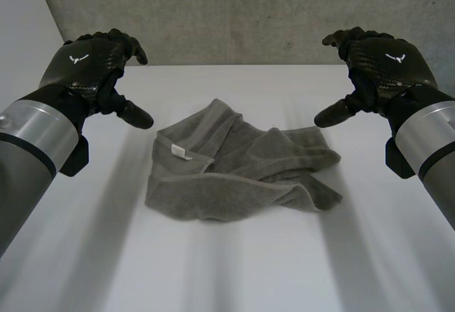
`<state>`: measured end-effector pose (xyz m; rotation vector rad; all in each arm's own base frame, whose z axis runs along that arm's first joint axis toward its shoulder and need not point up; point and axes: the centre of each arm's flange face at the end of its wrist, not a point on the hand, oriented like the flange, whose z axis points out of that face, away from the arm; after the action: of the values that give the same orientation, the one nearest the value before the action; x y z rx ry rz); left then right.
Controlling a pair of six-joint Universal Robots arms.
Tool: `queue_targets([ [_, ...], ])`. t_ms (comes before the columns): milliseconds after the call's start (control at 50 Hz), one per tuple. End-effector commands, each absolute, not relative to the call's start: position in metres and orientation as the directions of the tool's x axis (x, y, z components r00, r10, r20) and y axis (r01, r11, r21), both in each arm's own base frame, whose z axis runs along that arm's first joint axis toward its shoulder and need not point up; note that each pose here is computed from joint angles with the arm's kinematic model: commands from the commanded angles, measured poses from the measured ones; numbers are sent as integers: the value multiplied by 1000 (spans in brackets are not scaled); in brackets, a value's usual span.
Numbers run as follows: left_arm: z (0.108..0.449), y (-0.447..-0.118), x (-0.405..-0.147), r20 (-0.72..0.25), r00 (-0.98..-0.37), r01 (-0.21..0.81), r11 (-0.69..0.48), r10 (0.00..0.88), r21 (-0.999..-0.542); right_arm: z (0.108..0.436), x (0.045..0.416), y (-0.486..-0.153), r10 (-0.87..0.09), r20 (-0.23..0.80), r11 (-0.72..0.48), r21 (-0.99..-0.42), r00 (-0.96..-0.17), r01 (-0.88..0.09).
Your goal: Fold the towel.
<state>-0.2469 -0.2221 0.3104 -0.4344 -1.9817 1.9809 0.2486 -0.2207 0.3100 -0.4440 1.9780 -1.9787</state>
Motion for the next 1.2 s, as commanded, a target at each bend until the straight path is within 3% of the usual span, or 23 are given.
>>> queue_targets([
  [20, 308, -232, -246, 12, -926, -18, -11, 378, -1000, 305, 252, -230, -448, 33, -5, -999, -894, -34],
  [40, 303, -252, -244, 45, -958, -65, -63, 283, -996, 287, 256, -253, -491, 101, -9, -994, -865, -111],
  [100, 308, -230, -246, 10, -923, -18, -16, 384, -1000, 304, 251, -229, -443, 29, -2, -999, -896, -32],
  [120, 300, -249, -243, 44, -958, -65, -66, 284, -996, 279, 254, -252, -488, 96, 10, -993, -867, -115],
  [140, 308, -230, -246, 10, -923, -18, -16, 384, -1000, 302, 251, -229, -442, 28, 3, -999, -897, -33],
  [160, 295, -247, -242, 44, -957, -66, -68, 286, -996, 274, 253, -249, -488, 94, 11, -993, -868, -114],
  [220, 306, -229, -246, 11, -923, -19, -18, 384, -1000, 301, 250, -229, -443, 29, 3, -999, -896, -34],
  [240, 292, -244, -241, 45, -957, -69, -74, 287, -995, 270, 253, -248, -486, 99, -4, -994, -868, -111],
  [300, 306, -230, -245, 12, -925, -23, -25, 379, -999, 300, 251, -230, -446, 34, -7, -999, -895, -35],
  [320, 295, -243, -240, 47, -958, -79, -100, 284, -992, 271, 253, -247, -488, 106, -32, -994, -866, -103],
  [340, 306, -230, -245, 12, -925, -23, -26, 379, -999, 300, 251, -230, -445, 34, -7, -999, -895, -34],
  [360, 295, -243, -240, 47, -958, -79, -100, 284, -992, 276, 252, -247, -480, 107, -62, -994, -871, -88],
  [380, 305, -231, -245, 14, -928, -27, -30, 372, -999, 299, 251, -231, -447, 38, -13, -999, -894, -36],
  [400, 296, -243, -240, 47, -958, -79, -105, 283, -991, 284, 249, -248, -465, 105, -79, -994, -879, -77],
  [420, 305, -232, -245, 16, -931, -30, -35, 365, -999, 299, 250, -233, -446, 42, -19, -999, -894, -38],
  [440, 297, -243, -240, 46, -958, -80, -109, 283, -991, 284, 249, -248, -464, 105, -79, -994, -879, -77],
  [460, 305, -232, -245, 16, -932, -33, -39, 361, -999, 298, 250, -233, -448, 45, -19, -999, -893, -41],
  [480, 297, -243, -240, 46, -958, -80, -109, 283, -991, 290, 249, -246, -465, 100, -78, -994, -880, -72],
  [500, 304, -233, -245, 17, -933, -34, -41, 359, -999, 299, 250, -233, -449, 45, -20, -999, -893, -41],
  [520, 299, -244, -240, 47, -958, -82, -113, 283, -990, 293, 251, -243, -476, 100, -61, -995, -874, -80],
  [540, 304, -234, -244, 19, -935, -37, -45, 355, -998, 299, 251, -233, -453, 49, -19, -999, -890, -45],
  [560, 301, -245, -240, 47, -958, -83, -118, 282, -990, 293, 251, -243, -476, 100, -61, -995, -874, -80],
  [1200, 297, -246, -241, 43, -957, -72, -92, 286, -993, 285, 249, -242, -487, 91, 10, -994, -869, -110],
])
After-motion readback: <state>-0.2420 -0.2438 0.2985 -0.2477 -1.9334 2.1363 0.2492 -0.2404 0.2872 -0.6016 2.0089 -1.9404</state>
